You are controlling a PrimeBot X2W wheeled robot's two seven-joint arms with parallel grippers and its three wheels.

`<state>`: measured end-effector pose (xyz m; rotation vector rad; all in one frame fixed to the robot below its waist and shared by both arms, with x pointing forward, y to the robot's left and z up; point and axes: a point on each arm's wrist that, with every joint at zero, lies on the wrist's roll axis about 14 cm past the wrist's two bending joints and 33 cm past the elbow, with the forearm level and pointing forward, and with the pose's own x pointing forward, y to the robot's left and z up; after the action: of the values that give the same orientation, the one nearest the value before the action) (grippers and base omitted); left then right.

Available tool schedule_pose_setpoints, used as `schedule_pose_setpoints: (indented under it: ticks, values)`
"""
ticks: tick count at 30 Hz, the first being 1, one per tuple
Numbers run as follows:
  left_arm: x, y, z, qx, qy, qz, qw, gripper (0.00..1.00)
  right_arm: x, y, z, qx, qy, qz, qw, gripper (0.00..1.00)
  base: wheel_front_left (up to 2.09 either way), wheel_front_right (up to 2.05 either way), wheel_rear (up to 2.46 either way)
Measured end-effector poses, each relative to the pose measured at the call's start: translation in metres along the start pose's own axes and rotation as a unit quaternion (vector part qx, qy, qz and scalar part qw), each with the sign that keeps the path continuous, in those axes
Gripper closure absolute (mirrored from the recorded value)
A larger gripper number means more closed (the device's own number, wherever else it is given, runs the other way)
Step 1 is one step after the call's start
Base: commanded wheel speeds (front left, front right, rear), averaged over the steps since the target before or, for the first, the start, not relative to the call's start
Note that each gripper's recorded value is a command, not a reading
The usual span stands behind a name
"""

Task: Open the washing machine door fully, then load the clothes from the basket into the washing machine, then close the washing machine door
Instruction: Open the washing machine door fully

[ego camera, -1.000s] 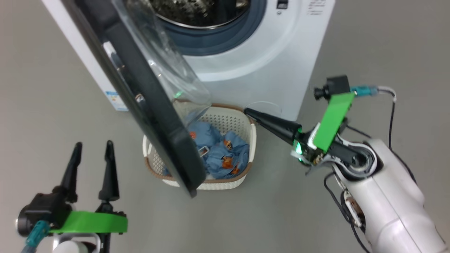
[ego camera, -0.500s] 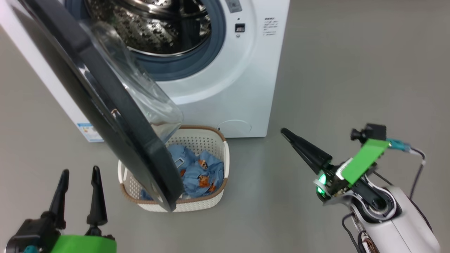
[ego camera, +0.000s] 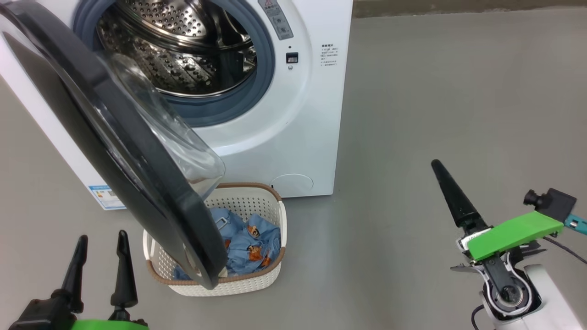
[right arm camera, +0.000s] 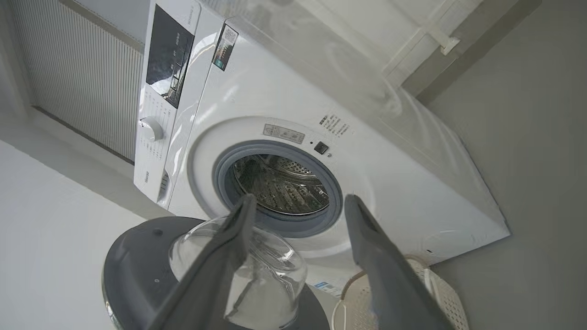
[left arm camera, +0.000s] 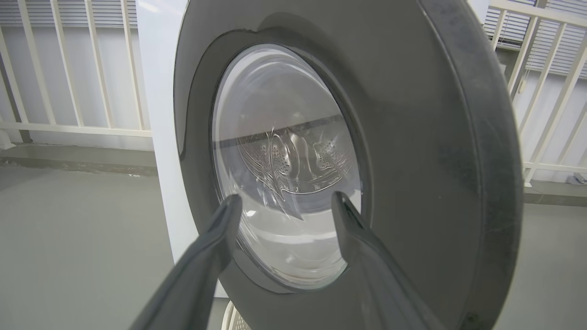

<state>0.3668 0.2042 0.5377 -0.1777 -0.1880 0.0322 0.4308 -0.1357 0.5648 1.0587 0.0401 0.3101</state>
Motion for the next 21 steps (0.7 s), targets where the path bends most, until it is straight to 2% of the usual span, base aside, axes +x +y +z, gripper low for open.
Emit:
schedule_pose_setpoints:
  ticks: [3,8,10,14,16,17,21]
  values:
    - [0.000,-0.002,0.001,0.001,-0.002,-0.002,1.000,0.00,-0.004,-0.002,0.010,-0.061,-0.032,-0.002,0.998,0.00,0.00,0.00,0.00]
    - [-0.001,-0.003,0.003,0.003,-0.004,-0.005,1.000,0.00,-0.011,-0.003,0.024,-0.163,-0.072,0.000,0.984,0.00,0.00,0.00,0.00]
    - [-0.002,-0.003,0.003,0.003,-0.003,-0.005,1.000,0.00,-0.018,-0.008,0.024,-0.215,-0.073,-0.004,0.974,0.00,0.00,0.00,0.00]
    - [-0.006,-0.002,-0.001,0.009,0.004,-0.003,1.000,0.00,-0.032,-0.022,0.031,-0.273,-0.084,-0.025,0.958,0.00,0.00,0.00,0.00]
    - [-0.006,-0.003,-0.001,0.011,0.003,-0.004,1.000,0.00,-0.038,-0.027,0.033,-0.317,-0.083,-0.033,0.944,0.00,0.00,0.00,0.00]
    - [-0.006,-0.003,-0.001,0.011,0.003,-0.004,1.000,0.00,-0.038,-0.027,0.033,-0.317,-0.083,-0.033,0.944,0.00,0.00,0.00,0.00]
    - [-0.006,-0.005,-0.001,0.012,0.004,-0.006,1.000,0.00,-0.050,-0.035,0.038,-0.390,-0.081,-0.049,0.916,0.00,0.00,0.00,0.00]
